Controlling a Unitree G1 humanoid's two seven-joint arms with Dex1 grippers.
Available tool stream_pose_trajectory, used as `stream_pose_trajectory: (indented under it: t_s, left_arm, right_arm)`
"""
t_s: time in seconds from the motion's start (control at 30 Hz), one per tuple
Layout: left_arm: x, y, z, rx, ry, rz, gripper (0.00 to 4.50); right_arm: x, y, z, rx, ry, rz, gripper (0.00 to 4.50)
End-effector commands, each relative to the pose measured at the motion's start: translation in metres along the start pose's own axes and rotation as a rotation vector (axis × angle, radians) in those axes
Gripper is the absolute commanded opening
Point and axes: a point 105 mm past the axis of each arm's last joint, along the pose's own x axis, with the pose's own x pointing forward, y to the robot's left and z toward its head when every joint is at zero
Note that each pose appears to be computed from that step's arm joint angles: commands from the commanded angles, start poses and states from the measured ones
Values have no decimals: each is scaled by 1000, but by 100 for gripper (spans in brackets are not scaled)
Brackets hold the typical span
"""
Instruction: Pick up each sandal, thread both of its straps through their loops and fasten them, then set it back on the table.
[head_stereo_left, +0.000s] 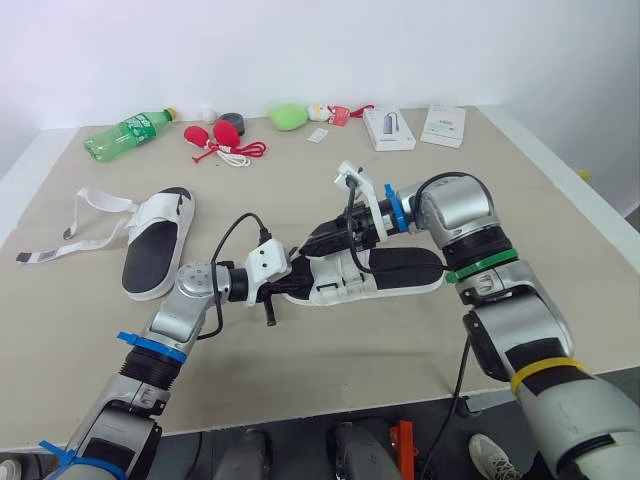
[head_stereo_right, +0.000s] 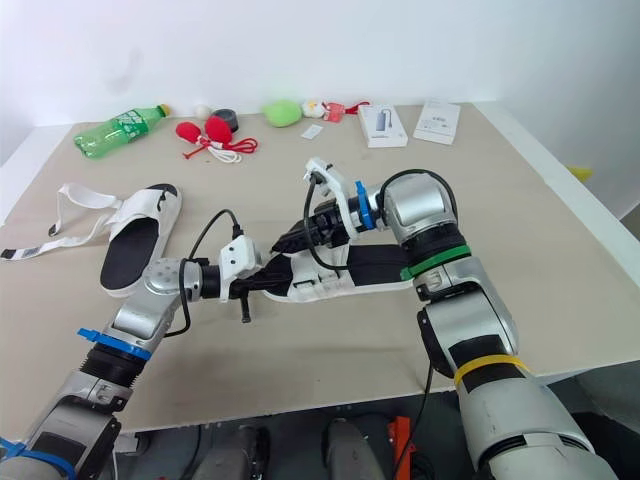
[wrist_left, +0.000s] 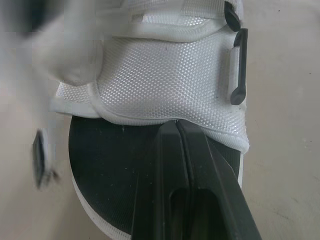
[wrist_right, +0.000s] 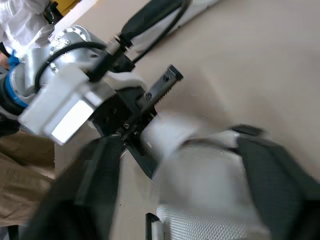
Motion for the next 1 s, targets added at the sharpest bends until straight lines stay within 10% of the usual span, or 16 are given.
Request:
stream_pose_trajectory:
  t_s: [0.03,0.2,0.7,1.0]
  left_arm:
    - [3,-6,0,-3,-1,-16,0]
    - [2,-5,0,-5,1,-10,0]
    - [1,-8,-1,-11,6,-20,0]
    - [-1,-8,-2,-9,18,-26,0]
  right_arm:
    - [-1,8,17,26,-55,31,200]
    - [-3,9,15,52,-47,37,7]
    - [-33,24,-5,-107,-12,-18,7]
    - [-38,30,16,-701,-294,-322,7]
